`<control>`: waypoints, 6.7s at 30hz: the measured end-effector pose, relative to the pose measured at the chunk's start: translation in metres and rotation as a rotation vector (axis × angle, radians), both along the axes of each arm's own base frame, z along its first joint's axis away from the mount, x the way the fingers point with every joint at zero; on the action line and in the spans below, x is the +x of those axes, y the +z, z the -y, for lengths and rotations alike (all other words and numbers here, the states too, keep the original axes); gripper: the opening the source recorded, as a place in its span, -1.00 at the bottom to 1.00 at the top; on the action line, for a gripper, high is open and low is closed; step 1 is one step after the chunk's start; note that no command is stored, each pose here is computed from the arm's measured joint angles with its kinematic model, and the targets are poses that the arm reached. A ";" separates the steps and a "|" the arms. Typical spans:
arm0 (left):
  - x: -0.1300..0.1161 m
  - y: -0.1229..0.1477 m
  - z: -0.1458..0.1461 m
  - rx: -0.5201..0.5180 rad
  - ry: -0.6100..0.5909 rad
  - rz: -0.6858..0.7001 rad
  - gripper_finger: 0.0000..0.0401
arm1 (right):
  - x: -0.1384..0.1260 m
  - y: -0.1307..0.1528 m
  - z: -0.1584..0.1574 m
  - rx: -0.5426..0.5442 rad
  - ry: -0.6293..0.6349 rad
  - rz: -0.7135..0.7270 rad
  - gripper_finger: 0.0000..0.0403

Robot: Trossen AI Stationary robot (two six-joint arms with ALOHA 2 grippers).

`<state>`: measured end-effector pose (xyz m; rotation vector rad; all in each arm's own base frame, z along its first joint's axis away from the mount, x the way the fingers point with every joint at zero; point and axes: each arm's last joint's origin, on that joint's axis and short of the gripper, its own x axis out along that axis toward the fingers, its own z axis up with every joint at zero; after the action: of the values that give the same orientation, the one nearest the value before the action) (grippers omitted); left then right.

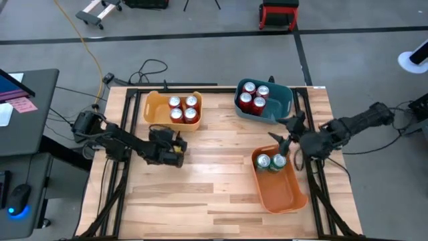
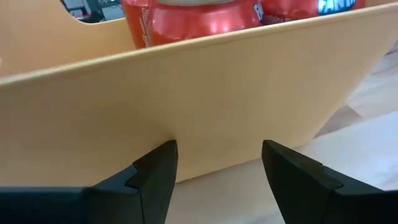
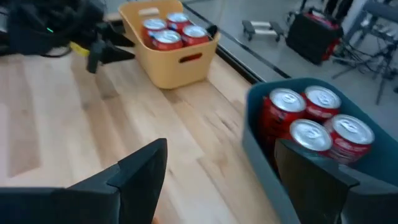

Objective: Sort soda cans
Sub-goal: Adjust the bins, then return to Home Position

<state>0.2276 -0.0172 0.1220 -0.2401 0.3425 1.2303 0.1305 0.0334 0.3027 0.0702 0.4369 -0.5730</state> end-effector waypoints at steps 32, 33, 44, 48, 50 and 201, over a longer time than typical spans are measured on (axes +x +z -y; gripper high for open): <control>-0.019 0.065 0.037 0.054 -0.289 0.076 0.14 | 0.093 -0.081 0.188 0.346 0.112 -0.524 0.36; -0.020 0.067 0.038 0.053 -0.296 0.085 0.14 | 0.095 -0.081 0.188 0.346 0.117 -0.528 0.35; -0.023 0.068 0.041 0.059 -0.308 0.087 0.14 | 0.109 -0.097 0.191 0.349 0.155 -0.590 -0.13; -0.023 0.068 0.041 0.061 -0.307 0.087 0.14 | 0.110 -0.102 0.192 0.349 0.167 -0.607 -0.29; -0.023 0.068 0.041 0.061 -0.307 0.087 0.14 | 0.110 -0.101 0.192 0.348 0.169 -0.608 -0.37; -0.038 0.141 0.029 0.267 -0.710 -0.204 -0.98 | 0.132 0.031 -0.008 -0.196 0.528 0.111 -0.96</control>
<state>0.1891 -0.0464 0.2628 0.2298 0.3900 0.5848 0.2624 0.0414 0.3336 -0.1970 0.2727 -0.0884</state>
